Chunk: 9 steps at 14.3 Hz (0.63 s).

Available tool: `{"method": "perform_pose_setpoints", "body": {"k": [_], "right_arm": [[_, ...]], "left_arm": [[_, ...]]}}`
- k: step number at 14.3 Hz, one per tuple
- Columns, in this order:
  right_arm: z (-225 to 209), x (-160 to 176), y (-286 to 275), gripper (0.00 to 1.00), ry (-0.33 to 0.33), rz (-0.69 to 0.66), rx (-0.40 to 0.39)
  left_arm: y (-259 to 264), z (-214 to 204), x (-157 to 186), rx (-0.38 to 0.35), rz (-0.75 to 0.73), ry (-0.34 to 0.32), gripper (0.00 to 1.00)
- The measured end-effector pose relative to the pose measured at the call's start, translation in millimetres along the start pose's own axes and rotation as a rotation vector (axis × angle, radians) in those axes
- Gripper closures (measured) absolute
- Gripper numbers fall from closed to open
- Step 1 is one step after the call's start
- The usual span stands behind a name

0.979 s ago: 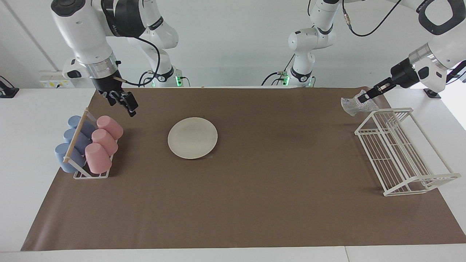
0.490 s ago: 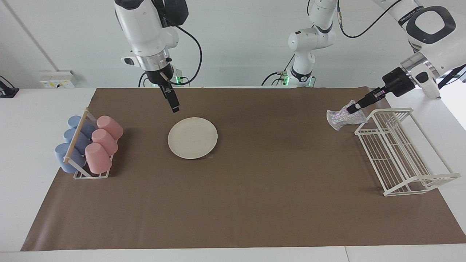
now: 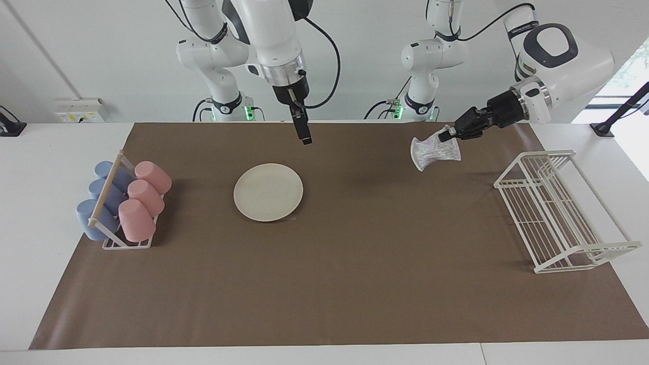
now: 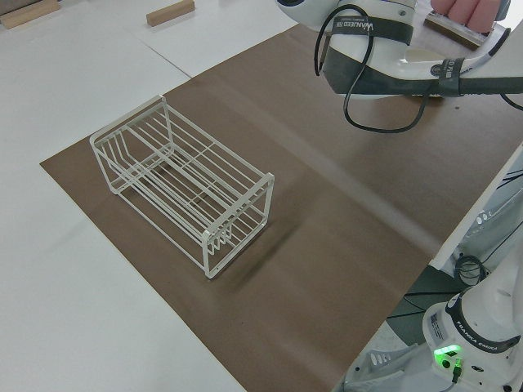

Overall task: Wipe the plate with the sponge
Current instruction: 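Carry the sponge toward center while the right gripper reaches for it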

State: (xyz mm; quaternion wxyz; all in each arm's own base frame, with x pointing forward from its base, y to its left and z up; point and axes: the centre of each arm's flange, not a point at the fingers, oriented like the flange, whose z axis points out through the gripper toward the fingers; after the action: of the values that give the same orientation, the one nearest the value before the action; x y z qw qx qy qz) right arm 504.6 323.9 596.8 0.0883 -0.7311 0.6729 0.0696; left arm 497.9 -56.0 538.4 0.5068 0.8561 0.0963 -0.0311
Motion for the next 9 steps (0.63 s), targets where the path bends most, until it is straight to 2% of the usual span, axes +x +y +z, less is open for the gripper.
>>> {"method": "perform_pose_setpoints", "body": {"k": [6, 9], "right_arm": [[28.0, -86.7, -14.9, 0.04, -0.157, 0.154, 0.059], [48.5, -120.6, 2.6, 0.0, -0.197, 0.154, 0.074]], "left_arm": [[-1.4, 64.3, -52.1, -0.176, 0.244, -0.059, 0.95], [-17.3, 91.6, -69.6, -0.206, 0.418, -0.089, 0.95]]}}
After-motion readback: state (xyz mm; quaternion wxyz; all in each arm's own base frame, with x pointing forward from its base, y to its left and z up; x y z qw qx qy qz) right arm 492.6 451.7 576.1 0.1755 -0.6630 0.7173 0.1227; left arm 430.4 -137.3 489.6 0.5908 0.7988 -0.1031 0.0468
